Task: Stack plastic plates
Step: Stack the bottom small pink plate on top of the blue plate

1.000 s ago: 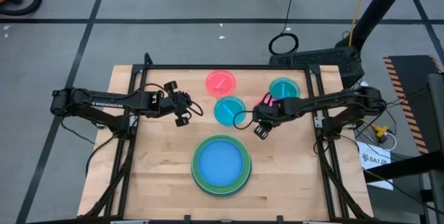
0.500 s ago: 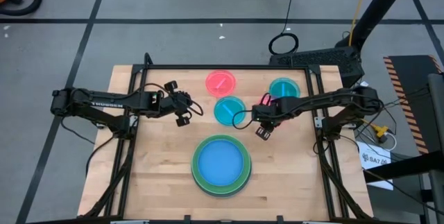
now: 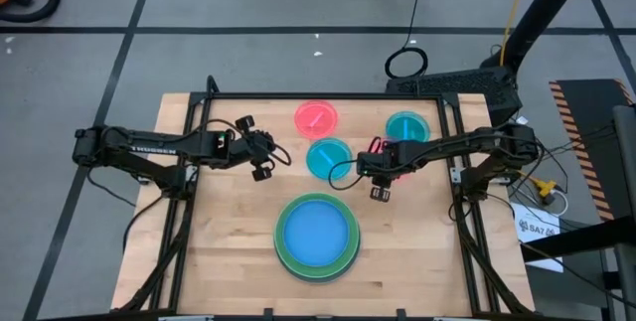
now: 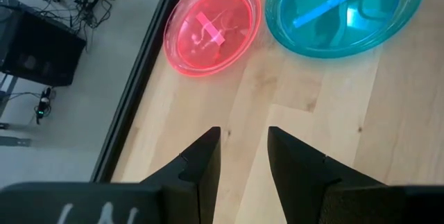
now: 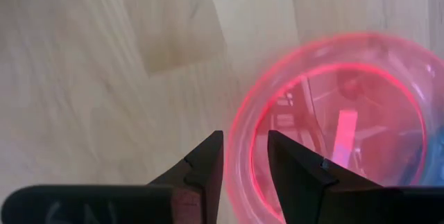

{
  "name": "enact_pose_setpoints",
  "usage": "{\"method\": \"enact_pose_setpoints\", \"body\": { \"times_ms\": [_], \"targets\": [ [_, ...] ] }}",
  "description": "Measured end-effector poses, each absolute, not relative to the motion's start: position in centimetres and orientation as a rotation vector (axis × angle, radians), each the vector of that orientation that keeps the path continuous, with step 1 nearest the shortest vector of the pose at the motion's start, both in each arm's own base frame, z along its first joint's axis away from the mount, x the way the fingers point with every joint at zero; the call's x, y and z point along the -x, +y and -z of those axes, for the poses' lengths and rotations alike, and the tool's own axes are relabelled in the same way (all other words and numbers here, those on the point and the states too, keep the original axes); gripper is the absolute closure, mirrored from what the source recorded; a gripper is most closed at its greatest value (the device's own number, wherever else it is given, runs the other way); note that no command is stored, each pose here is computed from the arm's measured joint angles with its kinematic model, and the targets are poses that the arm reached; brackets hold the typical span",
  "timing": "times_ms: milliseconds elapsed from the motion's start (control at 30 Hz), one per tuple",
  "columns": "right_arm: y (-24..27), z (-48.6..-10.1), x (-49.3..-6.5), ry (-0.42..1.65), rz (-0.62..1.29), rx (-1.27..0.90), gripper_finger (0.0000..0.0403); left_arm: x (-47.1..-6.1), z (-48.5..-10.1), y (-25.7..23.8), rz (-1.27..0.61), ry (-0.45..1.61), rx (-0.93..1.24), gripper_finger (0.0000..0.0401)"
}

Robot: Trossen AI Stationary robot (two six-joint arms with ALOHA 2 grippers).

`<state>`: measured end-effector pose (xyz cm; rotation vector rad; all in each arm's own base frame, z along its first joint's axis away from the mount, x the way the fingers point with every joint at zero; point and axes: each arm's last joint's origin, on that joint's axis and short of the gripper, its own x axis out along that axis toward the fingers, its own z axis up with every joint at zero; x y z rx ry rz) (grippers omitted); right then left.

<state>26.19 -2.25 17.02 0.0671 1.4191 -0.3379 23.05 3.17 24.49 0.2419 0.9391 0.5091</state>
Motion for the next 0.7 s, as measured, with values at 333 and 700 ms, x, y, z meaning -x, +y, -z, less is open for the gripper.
{"method": "enact_pose_setpoints", "body": {
  "times_ms": [333,700],
  "targets": [
    [-2.4,-14.1,-27.4,1.461,0.415,-0.091,0.0293,-22.9,-24.3,3.2,-0.493,0.972,-0.272,0.0274],
    [-2.4,-13.0,-27.6,1.482,0.477,-0.122,0.0349,-22.9,-24.4,3.2,-0.487,0.971,-0.285,0.0274]
  ]
}}
